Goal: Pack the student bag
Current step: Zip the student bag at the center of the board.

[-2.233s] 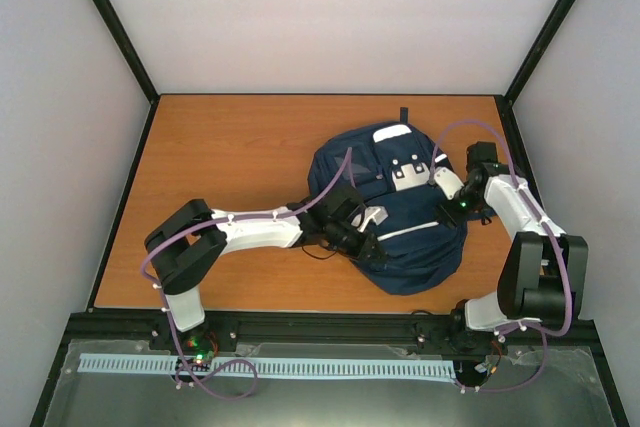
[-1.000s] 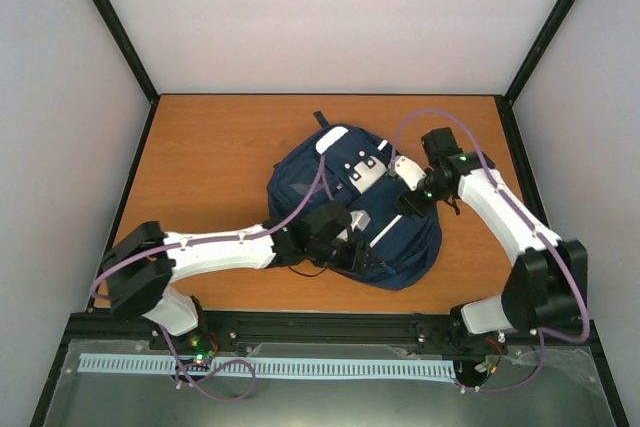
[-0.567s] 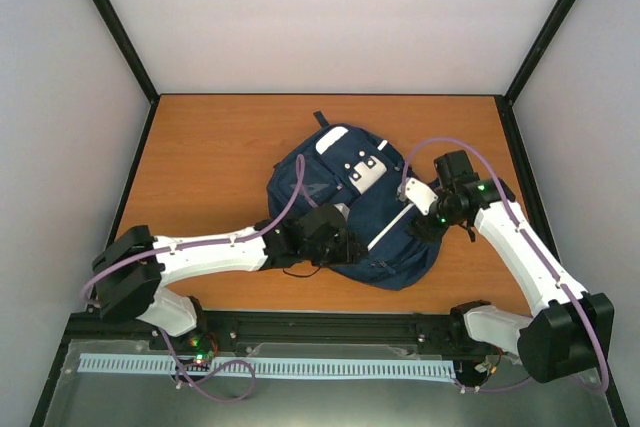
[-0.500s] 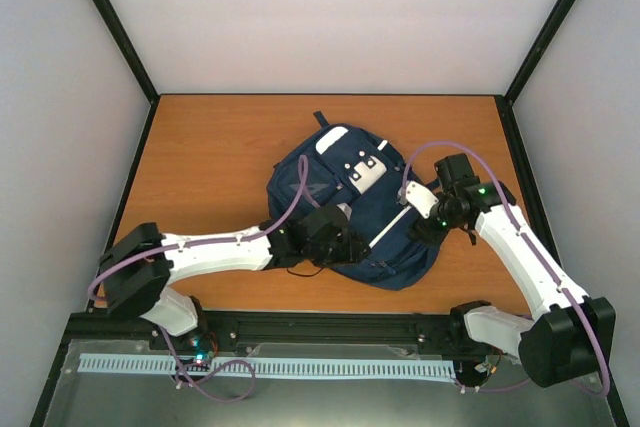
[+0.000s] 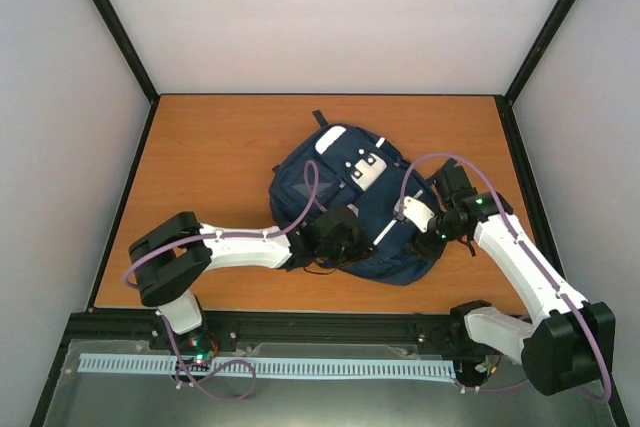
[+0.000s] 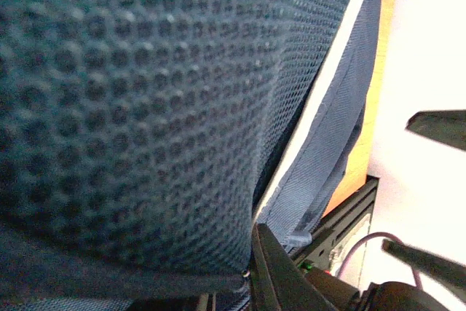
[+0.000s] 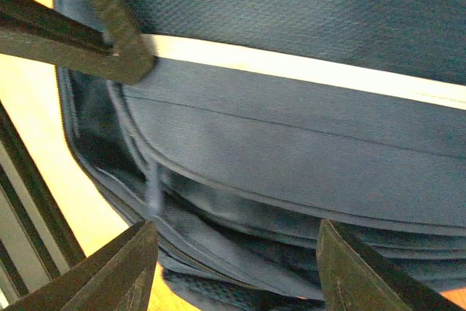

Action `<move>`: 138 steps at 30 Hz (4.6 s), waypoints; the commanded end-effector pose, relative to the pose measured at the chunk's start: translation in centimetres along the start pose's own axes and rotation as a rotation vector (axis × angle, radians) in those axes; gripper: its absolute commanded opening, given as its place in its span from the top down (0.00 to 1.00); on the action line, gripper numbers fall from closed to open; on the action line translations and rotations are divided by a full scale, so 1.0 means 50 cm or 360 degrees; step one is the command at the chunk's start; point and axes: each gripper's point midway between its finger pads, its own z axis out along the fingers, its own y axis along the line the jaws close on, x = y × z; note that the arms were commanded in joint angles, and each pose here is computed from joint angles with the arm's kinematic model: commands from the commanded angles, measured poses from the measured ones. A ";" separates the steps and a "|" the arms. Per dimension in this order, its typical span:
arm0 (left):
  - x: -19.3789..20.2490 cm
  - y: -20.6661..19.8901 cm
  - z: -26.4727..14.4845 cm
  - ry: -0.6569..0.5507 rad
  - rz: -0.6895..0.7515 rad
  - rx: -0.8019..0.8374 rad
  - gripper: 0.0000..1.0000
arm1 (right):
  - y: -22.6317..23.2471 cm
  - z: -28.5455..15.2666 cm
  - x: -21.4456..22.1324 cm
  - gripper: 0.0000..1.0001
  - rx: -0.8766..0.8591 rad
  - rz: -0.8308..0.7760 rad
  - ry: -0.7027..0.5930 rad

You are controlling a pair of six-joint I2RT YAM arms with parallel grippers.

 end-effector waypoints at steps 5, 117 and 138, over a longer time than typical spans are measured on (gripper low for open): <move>-0.072 -0.141 -0.016 -0.0155 -0.0005 0.0343 0.99 | 0.029 0.019 -0.004 0.41 -0.0133 -0.0059 -0.0022; -0.141 0.150 -0.277 -0.0280 -0.0313 0.0014 0.46 | 0.133 0.083 -0.132 0.97 -0.0216 -0.0384 0.0165; -0.172 0.204 -0.271 -0.0496 -0.0279 -0.0190 0.99 | 0.081 0.084 -0.068 0.97 -0.0070 -0.0400 0.0253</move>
